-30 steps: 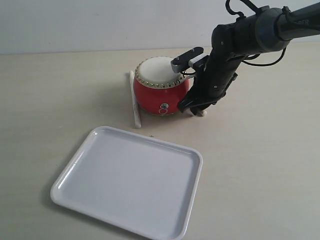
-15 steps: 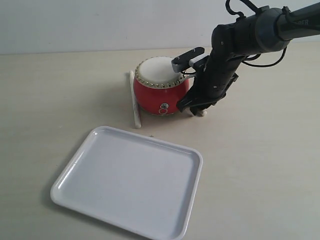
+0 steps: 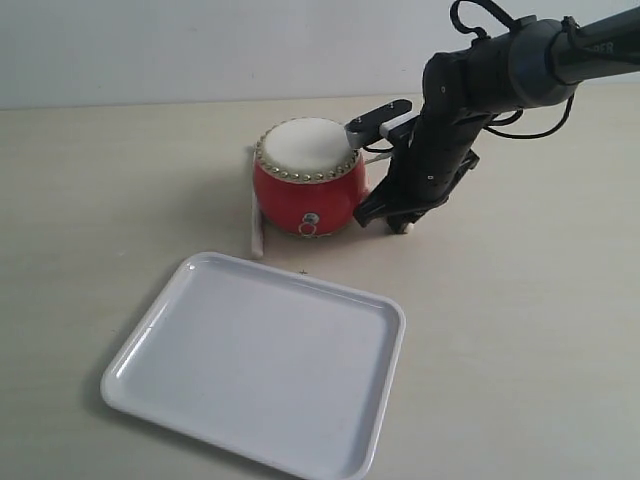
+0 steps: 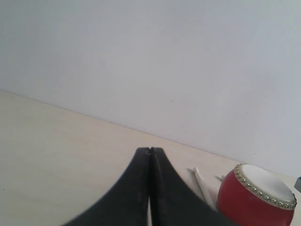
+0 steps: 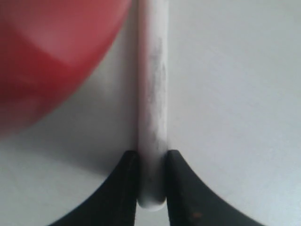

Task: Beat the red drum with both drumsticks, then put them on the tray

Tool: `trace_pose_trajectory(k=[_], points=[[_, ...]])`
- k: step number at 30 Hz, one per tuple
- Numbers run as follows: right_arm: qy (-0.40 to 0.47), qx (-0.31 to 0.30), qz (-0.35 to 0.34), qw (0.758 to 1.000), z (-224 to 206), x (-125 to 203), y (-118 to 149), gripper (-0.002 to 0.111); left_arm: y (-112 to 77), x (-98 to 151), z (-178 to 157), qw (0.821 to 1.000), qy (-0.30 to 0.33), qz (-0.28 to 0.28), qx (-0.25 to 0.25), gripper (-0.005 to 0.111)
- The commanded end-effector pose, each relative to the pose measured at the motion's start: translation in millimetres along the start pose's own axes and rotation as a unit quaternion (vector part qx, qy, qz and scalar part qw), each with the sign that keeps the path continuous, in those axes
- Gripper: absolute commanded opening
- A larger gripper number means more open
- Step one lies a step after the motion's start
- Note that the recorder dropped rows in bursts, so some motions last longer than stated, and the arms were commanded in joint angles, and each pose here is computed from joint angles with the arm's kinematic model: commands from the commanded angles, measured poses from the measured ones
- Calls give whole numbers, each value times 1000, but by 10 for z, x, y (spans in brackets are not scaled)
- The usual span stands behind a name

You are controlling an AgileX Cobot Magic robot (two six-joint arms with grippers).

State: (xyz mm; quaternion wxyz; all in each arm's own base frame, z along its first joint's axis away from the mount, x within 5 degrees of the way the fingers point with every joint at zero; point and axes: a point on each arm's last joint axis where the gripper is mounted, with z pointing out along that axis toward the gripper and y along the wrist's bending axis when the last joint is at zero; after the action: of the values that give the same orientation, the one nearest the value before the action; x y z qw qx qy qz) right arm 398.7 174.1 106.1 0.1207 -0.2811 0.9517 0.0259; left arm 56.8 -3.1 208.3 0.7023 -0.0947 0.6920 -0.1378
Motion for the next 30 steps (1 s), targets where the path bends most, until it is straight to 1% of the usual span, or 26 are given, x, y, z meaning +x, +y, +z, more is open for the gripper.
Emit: trace_pose_trajectory(k=[1, 5, 9, 11, 12, 13, 14, 15, 16, 17, 18, 20, 21, 22, 23, 24, 26, 30], points=[[12, 21, 19, 1000, 21, 16, -36, 0, 2, 3, -4, 1000, -3, 0, 0, 0], [11, 43, 43, 998, -6, 15, -75, 0, 2, 3, -4, 1000, -3, 1, 0, 0], [-9, 60, 57, 997, -272, -29, -112, 0, -4, -11, -5, 1000, -10, 1, 3, 0], [-27, 71, 54, 996, -475, -58, -144, 0, -24, -59, -7, 999, -37, -7, 15, 0], [-43, 83, 57, 994, -615, -77, -172, 0, -49, -118, -15, 997, -69, -23, 30, 0], [-55, 96, 51, 993, -726, -88, -203, 0, -70, -168, -24, 994, -96, -26, 42, 0], [-68, 106, 51, 991, -822, -100, -225, 0, -81, -194, -31, 992, -110, -29, 49, 0], [-100, 133, 54, 985, -1029, -120, -318, 0, -97, -231, -42, 989, -131, -30, 59, 0], [-113, 141, 55, 982, -1106, -126, -356, 0, -97, -232, -40, 989, -131, -30, 59, 0], [-144, 156, 57, 976, -1275, -132, -464, 0, -92, -216, -8, 991, -117, -30, 54, 0], [-155, 159, 62, 973, -1331, -128, -523, 0, -90, -210, 14, 992, -110, -30, 52, 0], [-192, 175, 72, 963, -1462, -117, -725, 0, -94, -205, 118, 994, -94, -31, 48, 0], [-198, 182, 68, 961, -1474, -117, -767, 0, -96, -203, 150, 994, -90, -38, 48, 0], [-208, 195, 57, 957, -1493, -125, -822, 0, -110, -214, 214, 994, -80, -59, 53, 0], [-213, 203, 48, 955, -1503, -132, -840, 0, -136, -233, 251, 994, -73, -61, 61, 0], [-214, 215, 38, 952, -1521, -126, -881, 0, -196, -267, 336, 994, -56, -55, 81, 0], [-206, 224, 34, 952, -1541, -107, -901, 0, -267, -339, 493, 993, -22, -62, 94, 0], [-187, 229, 38, 955, -1583, -60, -904, 0, -345, -494, 781, 992, 26, -90, 88, 0]])
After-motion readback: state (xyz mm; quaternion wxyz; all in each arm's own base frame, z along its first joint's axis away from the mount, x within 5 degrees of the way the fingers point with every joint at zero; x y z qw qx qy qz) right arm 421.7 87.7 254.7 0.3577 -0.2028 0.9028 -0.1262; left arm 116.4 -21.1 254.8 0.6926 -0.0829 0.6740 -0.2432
